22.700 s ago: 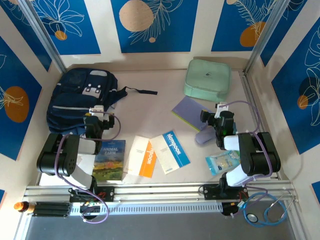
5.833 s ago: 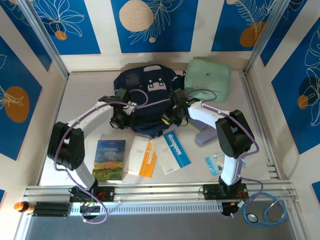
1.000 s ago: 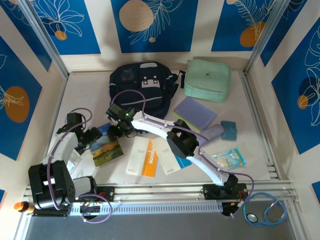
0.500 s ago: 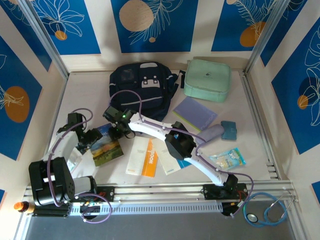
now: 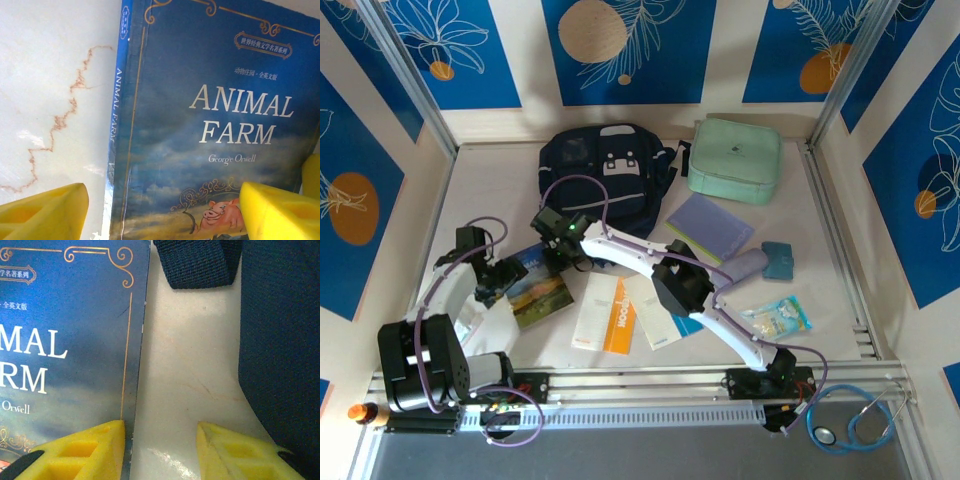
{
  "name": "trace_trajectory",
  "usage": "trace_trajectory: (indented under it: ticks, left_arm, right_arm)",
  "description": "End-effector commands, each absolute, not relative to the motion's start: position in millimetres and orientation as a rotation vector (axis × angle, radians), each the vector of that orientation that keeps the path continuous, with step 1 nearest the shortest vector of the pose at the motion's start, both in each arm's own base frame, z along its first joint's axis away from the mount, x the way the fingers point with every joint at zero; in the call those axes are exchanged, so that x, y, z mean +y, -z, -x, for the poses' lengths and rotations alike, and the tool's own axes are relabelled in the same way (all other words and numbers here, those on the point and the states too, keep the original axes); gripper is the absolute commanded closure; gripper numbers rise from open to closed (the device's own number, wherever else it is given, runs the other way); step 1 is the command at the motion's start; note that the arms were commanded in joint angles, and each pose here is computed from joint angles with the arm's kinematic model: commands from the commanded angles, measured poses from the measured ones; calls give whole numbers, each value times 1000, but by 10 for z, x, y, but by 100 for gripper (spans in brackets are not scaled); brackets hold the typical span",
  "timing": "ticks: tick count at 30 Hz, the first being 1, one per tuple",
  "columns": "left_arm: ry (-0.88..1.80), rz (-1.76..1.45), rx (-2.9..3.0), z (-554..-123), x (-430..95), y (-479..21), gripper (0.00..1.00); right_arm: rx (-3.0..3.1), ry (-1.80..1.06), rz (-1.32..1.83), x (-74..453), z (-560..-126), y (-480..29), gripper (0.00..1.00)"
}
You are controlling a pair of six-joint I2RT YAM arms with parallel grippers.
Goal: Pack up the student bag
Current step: Pick up the book from the middle-left of the table.
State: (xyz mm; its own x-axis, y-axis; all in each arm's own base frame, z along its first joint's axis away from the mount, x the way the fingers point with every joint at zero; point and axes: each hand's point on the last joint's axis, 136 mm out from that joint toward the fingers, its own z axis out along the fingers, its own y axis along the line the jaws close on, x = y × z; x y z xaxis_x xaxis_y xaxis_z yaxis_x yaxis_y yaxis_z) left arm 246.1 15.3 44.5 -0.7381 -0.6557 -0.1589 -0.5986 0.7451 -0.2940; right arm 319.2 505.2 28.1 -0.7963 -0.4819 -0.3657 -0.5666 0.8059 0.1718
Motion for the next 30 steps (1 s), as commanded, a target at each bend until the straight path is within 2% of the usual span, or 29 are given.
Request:
trace_trajectory:
  ticks: [1, 10, 24, 30]
  left_arm:
    - [359, 1004, 2733, -2390, 113, -330, 22]
    - [526, 956, 2703, -2558, -46, -345, 27]
    - [754, 784, 2616, -2740, -284, -995, 53]
    - [819, 787, 2589, -2785, -342, -942, 60]
  right_arm:
    - [2777, -290, 779, 4814, -3181, -27, 58]
    - [2796, -310, 758, 4821, -3158, 10, 59]
    - [2857, -345, 705, 4774, -3119, 157, 65]
    - [2876, -347, 689, 4729, -3136, 207, 68]
